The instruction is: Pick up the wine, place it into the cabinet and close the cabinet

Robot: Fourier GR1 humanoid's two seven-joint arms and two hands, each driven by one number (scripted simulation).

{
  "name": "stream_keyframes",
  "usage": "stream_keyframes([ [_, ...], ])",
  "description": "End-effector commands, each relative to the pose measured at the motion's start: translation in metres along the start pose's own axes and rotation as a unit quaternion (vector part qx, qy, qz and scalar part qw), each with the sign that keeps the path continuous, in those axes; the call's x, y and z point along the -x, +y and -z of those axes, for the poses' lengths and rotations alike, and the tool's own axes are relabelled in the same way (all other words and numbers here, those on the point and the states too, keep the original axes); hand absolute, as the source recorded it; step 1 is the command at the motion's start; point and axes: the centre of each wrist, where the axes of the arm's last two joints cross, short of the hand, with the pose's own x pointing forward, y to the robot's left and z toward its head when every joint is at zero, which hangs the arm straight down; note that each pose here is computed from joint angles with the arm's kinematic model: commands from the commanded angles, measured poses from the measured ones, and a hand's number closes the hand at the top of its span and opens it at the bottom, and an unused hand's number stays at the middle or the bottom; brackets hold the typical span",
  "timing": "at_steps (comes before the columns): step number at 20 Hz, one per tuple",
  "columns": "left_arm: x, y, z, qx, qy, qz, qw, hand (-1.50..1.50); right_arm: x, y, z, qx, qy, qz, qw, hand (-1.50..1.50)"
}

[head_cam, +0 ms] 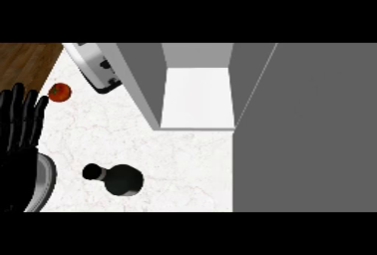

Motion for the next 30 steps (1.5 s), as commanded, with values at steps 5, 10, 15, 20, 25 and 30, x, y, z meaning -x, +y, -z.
stream_keyframes([
  [5,-0.003,0.006,-0.031,0.125,-0.022,-0.086,0.9882,-1.50,-0.023,0.004,-0.024,-0.015,0.003,0.002,1.000,-1.50],
  [10,-0.022,0.000,-0.055,0.137,0.050,-0.203,0.9682,-1.50,-0.040,0.012,-0.032,-0.127,0.045,0.046,0.990,-1.50],
  [15,-0.058,0.014,-0.074,0.142,0.058,-0.213,0.9650,-1.50,-0.076,0.021,-0.023,-0.126,0.040,0.050,0.990,-1.50],
  [20,-0.090,0.010,-0.078,0.152,0.051,-0.217,0.9630,-1.50,-0.097,0.024,-0.023,-0.118,0.039,0.052,0.991,-1.50],
  [25,-0.081,0.011,-0.073,0.140,0.067,-0.221,0.9630,-1.50,-0.128,0.015,-0.029,-0.134,0.038,0.053,0.989,-1.50],
  [30,-0.090,0.007,-0.073,0.140,0.087,-0.214,0.9627,-1.50,-0.128,0.019,-0.010,-0.129,0.047,0.054,0.989,-1.50],
])
